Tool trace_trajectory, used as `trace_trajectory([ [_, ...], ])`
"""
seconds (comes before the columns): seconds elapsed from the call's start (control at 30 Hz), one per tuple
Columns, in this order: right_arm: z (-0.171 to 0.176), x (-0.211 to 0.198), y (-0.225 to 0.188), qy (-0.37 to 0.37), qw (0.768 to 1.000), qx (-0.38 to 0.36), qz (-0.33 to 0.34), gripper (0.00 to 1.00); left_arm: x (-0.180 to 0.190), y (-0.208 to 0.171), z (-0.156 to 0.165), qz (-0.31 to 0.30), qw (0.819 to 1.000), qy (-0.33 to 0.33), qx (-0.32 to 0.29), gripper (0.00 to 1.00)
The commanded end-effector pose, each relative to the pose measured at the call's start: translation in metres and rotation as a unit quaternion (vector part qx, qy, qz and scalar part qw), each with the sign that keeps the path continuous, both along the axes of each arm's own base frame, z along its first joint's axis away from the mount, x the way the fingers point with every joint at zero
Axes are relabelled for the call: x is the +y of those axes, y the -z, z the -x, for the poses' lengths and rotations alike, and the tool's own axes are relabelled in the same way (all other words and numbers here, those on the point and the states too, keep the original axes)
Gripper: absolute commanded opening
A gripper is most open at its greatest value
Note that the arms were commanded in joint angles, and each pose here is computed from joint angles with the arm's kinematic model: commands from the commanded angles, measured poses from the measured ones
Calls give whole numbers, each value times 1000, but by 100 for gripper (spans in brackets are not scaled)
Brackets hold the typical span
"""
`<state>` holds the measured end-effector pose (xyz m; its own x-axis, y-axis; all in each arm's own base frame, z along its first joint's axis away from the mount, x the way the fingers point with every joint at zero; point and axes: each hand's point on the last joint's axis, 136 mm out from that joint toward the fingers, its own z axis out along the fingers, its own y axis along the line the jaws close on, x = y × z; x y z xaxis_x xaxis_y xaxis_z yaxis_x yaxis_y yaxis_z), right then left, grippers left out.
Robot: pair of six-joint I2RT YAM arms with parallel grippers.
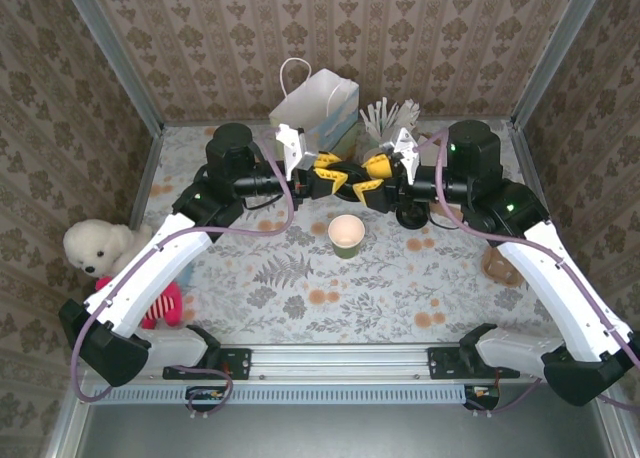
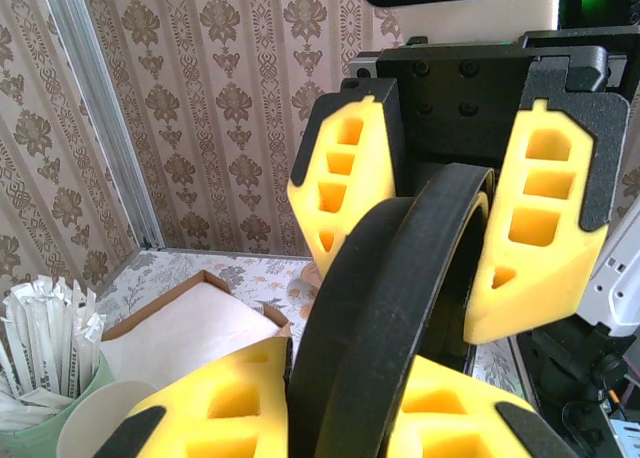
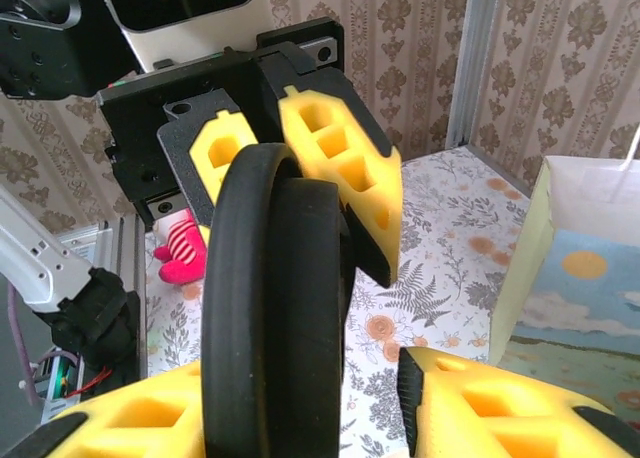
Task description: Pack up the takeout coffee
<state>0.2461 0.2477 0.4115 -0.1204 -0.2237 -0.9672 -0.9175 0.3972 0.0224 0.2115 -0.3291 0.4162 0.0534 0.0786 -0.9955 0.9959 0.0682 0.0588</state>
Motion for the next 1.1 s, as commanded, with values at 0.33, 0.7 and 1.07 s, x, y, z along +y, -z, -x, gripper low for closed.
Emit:
trace_trajectory([
  [0.33, 7, 3, -21, -6, 997, -78, 7, 15, 3, -15, 19, 9, 999, 49, -11, 11],
  [0.7, -5, -13, -38, 81, 961, -248, 89, 1, 28, -2, 44, -10, 997, 71, -14, 64],
  [1.07, -10, 11, -50, 105, 733, -622, 254, 0, 87, -23, -30, 65, 971, -221, 69, 100],
])
